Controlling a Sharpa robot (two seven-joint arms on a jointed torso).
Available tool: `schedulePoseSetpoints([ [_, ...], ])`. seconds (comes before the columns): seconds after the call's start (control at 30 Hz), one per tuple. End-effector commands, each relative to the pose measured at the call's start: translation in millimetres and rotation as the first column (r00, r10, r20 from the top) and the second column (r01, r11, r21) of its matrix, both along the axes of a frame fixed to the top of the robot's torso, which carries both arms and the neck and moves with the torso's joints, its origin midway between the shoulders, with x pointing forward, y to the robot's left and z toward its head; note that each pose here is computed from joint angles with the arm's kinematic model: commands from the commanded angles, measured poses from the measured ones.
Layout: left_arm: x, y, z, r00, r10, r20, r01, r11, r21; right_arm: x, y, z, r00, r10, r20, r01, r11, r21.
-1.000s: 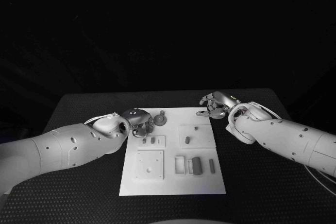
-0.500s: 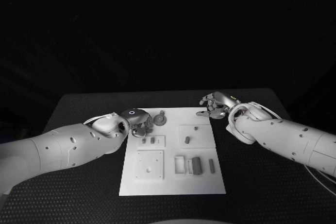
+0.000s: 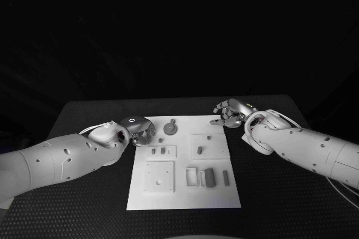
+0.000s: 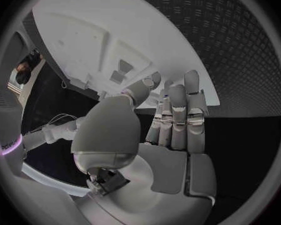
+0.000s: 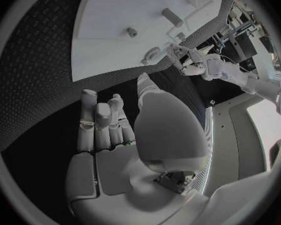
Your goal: Assemble the parts on the task board
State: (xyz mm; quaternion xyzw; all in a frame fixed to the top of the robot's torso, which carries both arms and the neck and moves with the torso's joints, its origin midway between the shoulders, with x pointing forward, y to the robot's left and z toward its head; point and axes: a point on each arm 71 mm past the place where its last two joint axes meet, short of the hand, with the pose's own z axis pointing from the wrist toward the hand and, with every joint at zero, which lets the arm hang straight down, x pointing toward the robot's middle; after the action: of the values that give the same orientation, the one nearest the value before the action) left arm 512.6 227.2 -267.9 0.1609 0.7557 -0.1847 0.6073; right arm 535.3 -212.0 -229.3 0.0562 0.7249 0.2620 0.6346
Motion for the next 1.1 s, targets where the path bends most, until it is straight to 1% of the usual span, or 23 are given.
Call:
schedulePoseSetpoints([
  [0.03, -0.3, 4.1, 6.1, 0.999, 0.024, 0.023, -0.023, 0.999, -0.029, -1.4, 1.1, -1.0, 1.0, 0.023, -0.015, -0.023, 1.0, -0.006],
  [0.13, 1.4, 10.5, 14.2, 0.999, 0.036, 0.038, -0.034, 0.999, -0.031, -2.0, -1.6, -1.9, 0.999, 0.036, -0.024, -0.037, 0.999, -0.024],
  [0.2, 3.7, 14.7, 22.4, 0.998, 0.05, 0.05, -0.048, 0.998, -0.045, -2.7, -2.2, -2.0, 0.999, 0.047, -0.026, -0.048, 0.998, -0.028],
  [0.3, 4.5, 21.0, 31.2, 0.996, 0.069, 0.062, -0.065, 0.995, -0.072, -3.6, -1.5, -2.1, 0.998, 0.063, -0.032, -0.064, 0.998, -0.028],
  [0.33, 5.9, 24.9, 37.1, 0.994, 0.084, 0.066, -0.078, 0.993, -0.091, -4.4, -0.6, -2.2, 0.997, 0.074, -0.037, -0.075, 0.997, -0.029],
  [0.4, 8.7, 31.6, 44.4, 0.992, 0.12, 0.049, -0.113, 0.984, -0.136, -6.3, 3.0, -2.6, 0.994, 0.1, -0.046, -0.102, 0.994, -0.032],
  [0.47, 10.9, 38.8, 50.0, 0.987, 0.161, 0.019, -0.155, 0.97, -0.186, -8.5, 6.1, -2.7, 0.991, 0.124, -0.043, -0.126, 0.991, -0.046],
  [0.57, 14.9, 49.6, 55.8, 0.974, 0.22, -0.046, -0.225, 0.938, -0.265, -11.9, 10.0, -2.5, 0.987, 0.16, -0.032, -0.161, 0.984, -0.072],
  [0.67, 16.4, 57.1, 58.8, 0.963, 0.254, -0.084, -0.268, 0.908, -0.323, -15.5, 12.8, -3.8, 0.981, 0.194, -0.013, -0.194, 0.974, -0.114],
  [0.77, 15.1, 60.7, 60.5, 0.959, 0.264, -0.101, -0.282, 0.885, -0.37, -17.6, 13.8, -5.4, 0.977, 0.214, -0.003, -0.212, 0.965, -0.152],
  [0.83, 14.2, 61.8, 60.9, 0.956, 0.268, -0.122, -0.294, 0.864, -0.407, -18.6, 14.4, -6.4, 0.974, 0.227, 0.003, -0.223, 0.957, -0.186],
  [0.9, 13.1, 62.3, 60.9, 0.953, 0.268, -0.142, -0.304, 0.85, -0.431, -19.7, 15.1, -8.3, 0.971, 0.24, -0.006, -0.235, 0.947, -0.22],
  [1.0, 11.7, 62.0, 61.1, 0.954, 0.262, -0.147, -0.3, 0.848, -0.437, -22.3, 16.6, -12.3, 0.966, 0.256, -0.025, -0.254, 0.931, -0.263],
  [1.1, 10.9, 60.8, 61.1, 0.956, 0.253, -0.148, -0.293, 0.849, -0.439, -23.9, 17.5, -18.7, 0.964, 0.252, -0.085, -0.266, 0.914, -0.307],
])
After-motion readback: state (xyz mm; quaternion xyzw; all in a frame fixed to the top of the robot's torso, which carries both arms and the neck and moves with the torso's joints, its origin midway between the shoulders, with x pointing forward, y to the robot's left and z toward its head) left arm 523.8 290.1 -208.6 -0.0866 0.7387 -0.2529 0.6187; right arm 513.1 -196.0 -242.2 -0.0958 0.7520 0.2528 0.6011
